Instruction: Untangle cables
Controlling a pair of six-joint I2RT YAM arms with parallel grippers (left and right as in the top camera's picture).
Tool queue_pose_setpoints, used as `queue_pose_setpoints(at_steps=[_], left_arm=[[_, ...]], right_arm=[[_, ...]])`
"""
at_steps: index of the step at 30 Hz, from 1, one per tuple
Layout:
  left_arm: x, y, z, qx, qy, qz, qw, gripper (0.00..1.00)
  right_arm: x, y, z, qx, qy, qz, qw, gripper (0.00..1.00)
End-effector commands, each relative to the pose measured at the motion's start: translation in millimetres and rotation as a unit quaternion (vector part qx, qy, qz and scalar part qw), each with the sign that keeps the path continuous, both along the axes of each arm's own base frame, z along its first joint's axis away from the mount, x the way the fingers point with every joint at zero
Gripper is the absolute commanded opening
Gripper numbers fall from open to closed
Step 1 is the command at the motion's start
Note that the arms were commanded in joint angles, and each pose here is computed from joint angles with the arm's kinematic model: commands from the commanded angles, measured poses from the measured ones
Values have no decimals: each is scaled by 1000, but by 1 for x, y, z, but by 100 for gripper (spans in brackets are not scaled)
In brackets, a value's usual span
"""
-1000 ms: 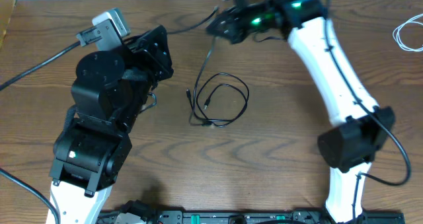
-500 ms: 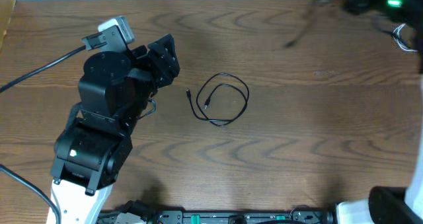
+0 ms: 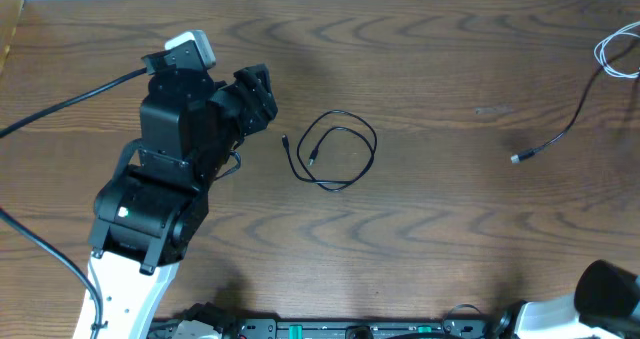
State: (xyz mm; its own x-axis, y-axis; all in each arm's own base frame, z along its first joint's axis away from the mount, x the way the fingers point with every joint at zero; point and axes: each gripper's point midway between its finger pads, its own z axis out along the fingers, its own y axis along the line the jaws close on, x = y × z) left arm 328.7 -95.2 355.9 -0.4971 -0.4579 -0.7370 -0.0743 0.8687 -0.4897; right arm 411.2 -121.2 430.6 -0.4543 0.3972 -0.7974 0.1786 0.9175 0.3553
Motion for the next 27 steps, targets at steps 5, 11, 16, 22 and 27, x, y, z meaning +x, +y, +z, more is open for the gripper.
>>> queue_pose_setpoints(at_steps=[5,11,16,22,27], left_arm=[[4,2,-4,8,8,5,1000,69],[8,1,-9,11,15,5,1000,68],[9,0,-15,14,25,5,1000,68],[11,0,-18,16,30,5,999,68],[11,0,-18,16,30,5,999,64]], right_arm=[[-16,-93,-44,8,67,-132,989,1],[-38,-148,-90,24,145,-256,955,1],[-26,-176,-127,14,180,-282,942,1],[-1,-195,-187,31,224,-276,934,1],[6,-201,-247,53,281,-269,920,1]])
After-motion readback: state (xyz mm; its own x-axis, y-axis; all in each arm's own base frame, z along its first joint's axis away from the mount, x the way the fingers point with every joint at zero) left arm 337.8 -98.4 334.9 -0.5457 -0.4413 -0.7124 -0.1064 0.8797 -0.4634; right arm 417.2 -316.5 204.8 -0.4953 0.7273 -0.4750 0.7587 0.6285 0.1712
